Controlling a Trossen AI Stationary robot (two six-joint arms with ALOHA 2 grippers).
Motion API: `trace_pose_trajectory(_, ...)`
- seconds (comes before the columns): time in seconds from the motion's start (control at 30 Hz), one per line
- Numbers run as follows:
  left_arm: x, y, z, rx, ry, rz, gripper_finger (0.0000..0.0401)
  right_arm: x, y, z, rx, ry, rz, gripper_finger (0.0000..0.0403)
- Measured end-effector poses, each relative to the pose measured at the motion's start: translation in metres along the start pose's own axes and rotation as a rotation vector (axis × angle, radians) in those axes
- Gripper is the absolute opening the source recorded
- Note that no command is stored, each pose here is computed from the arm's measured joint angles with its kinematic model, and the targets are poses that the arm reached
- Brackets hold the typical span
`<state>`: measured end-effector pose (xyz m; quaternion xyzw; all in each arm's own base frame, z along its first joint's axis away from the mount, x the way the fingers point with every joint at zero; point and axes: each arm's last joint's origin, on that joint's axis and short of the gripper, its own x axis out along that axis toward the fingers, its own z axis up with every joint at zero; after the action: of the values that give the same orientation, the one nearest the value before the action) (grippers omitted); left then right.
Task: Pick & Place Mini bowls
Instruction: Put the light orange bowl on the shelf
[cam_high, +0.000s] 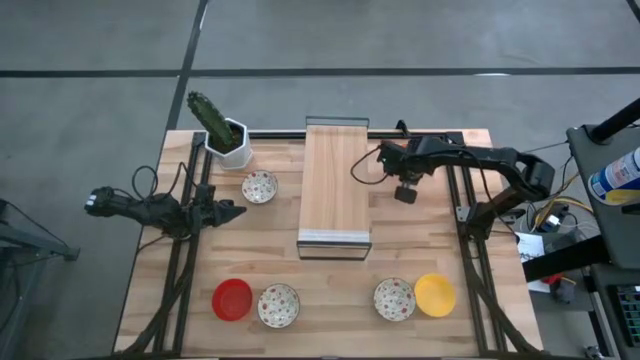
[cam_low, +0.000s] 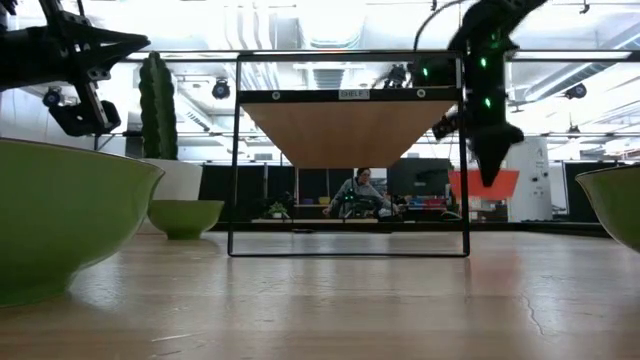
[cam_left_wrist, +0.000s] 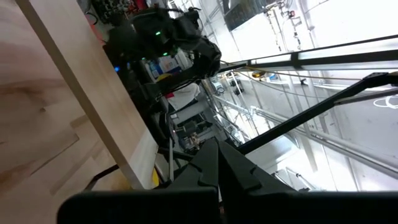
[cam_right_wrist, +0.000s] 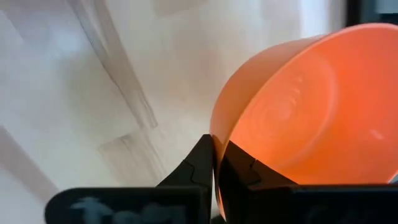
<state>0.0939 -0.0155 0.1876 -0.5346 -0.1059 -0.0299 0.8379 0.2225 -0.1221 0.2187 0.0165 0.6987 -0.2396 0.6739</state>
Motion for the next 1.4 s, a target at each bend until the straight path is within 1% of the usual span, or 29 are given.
trace_pose_trajectory(0.13, 0.000, 0.000, 0.000, 0.001, 0.001, 0.000, 0.0000, -0.032, -0.011, 0.006, 0.098, 0.002, 0.000, 0.0009)
trace_pose_trajectory(0.2, 0.000, 0.000, 0.000, 0.001, 0.001, 0.000, 0.0000, -0.050, -0.016, 0.010, 0.130, -0.030, -0.001, 0.0009)
trace_pose_trajectory(0.43, 0.000, 0.001, 0.000, 0.005, 0.005, 0.005, 0.0000, -0.107, -0.020, 0.027, 0.132, -0.215, 0.005, 0.0009)
trace_pose_trajectory(0.53, 0.000, 0.001, 0.000, 0.006, 0.006, 0.006, 0.0000, -0.124, -0.015, 0.035, 0.058, -0.283, 0.002, 0.0009)
trace_pose_trajectory(0.67, 0.000, 0.001, -0.001, 0.007, 0.008, 0.010, 0.0000, -0.140, -0.002, 0.047, -0.135, -0.378, -0.022, 0.0008)
trace_pose_trajectory(0.77, 0.000, 0.001, -0.001, 0.008, 0.009, 0.010, 0.0000, -0.145, 0.007, 0.058, -0.242, -0.421, -0.037, 0.0008)
trace_pose_trajectory(0.83, 0.000, 0.002, -0.001, 0.010, 0.012, 0.016, 0.0000, -0.144, 0.013, 0.067, -0.276, -0.435, -0.043, 0.0008)
trace_pose_trajectory(0.93, 0.000, 0.003, -0.002, 0.015, 0.018, 0.028, 0.0000, -0.139, 0.019, 0.084, -0.317, -0.419, -0.045, 0.0008)
trace_pose_trajectory(1.1, 0.000, 0.003, -0.002, 0.013, 0.020, 0.031, 0.0000, -0.131, 0.027, 0.113, -0.424, -0.402, -0.056, 0.0008)
trace_pose_trajectory(1.27, 0.000, 0.003, -0.002, 0.013, 0.021, 0.033, 0.0000, -0.123, 0.033, 0.140, -0.473, -0.370, -0.052, 0.0008)
trace_pose_trajectory(1.4, 0.000, 0.004, -0.002, 0.013, 0.022, 0.034, 0.0000, -0.118, 0.037, 0.160, -0.496, -0.362, -0.013, 0.0008)
